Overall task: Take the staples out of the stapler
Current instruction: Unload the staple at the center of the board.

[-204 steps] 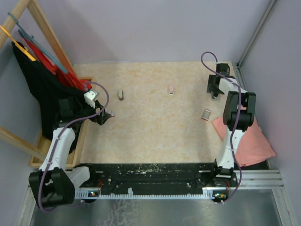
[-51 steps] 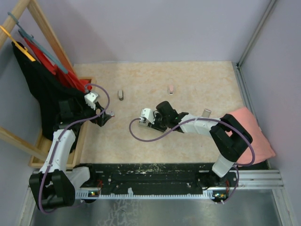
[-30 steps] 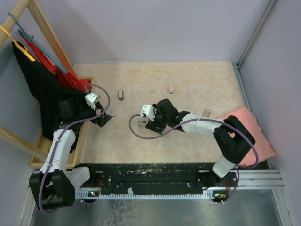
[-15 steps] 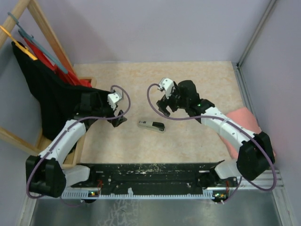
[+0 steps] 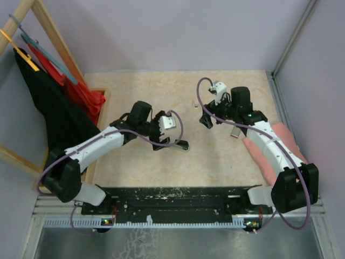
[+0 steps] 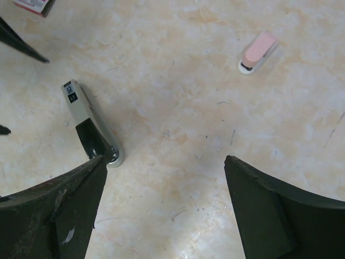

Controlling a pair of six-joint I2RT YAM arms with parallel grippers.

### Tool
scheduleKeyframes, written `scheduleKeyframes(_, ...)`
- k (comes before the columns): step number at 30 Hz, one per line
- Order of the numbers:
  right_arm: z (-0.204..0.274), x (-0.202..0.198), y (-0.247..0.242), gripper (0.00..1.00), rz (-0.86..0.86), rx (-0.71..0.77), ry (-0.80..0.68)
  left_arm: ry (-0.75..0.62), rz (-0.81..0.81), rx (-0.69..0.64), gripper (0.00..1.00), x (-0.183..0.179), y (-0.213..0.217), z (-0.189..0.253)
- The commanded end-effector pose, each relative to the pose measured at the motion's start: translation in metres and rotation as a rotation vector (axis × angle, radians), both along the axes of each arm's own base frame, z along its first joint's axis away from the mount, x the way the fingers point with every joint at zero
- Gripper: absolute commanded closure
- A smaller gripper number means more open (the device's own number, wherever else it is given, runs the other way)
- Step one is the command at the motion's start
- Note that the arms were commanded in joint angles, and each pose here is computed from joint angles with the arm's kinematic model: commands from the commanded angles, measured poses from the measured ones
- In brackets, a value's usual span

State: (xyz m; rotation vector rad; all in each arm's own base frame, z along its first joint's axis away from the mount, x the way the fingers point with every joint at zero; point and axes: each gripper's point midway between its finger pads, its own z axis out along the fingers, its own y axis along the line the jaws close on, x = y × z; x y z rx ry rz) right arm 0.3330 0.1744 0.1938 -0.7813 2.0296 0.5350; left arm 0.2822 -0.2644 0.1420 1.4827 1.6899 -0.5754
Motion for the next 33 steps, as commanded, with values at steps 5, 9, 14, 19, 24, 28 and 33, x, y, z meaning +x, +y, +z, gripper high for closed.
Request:
scheduleKeyframes(5,0.007,0.008,-0.029,0.10,-0.094,0.089,0.023,-0.040,-0.198,0.147,0.00,-0.019,-0.051,-0.039)
scheduleKeyframes(9,0.002,0.011,-0.034,0.10,-0.114,0.069,0.023,-0.059,-0.252,0.215,0.01,-0.025,-0.071,-0.055)
scheduleKeyframes(14,-0.002,0.010,-0.035,0.10,-0.110,0.069,0.031,-0.093,-0.282,0.270,0.04,-0.024,-0.085,-0.068)
scheduleKeyframes(19,-0.003,0.010,-0.036,0.11,-0.110,0.069,0.032,-0.103,-0.298,0.297,0.17,-0.020,-0.091,-0.076)
scheduleKeyframes(24,-0.005,0.011,-0.038,0.11,-0.118,0.064,0.032,-0.110,-0.279,0.319,0.25,-0.012,-0.093,-0.083)
scheduleKeyframes(28,-0.009,0.013,-0.039,0.11,-0.125,0.064,0.044,-0.107,-0.276,0.322,0.32,-0.010,-0.095,-0.088)
scheduleKeyframes(33,-0.012,0.014,-0.041,0.12,-0.130,0.059,0.052,-0.116,-0.258,0.325,0.43,-0.005,-0.097,-0.091)
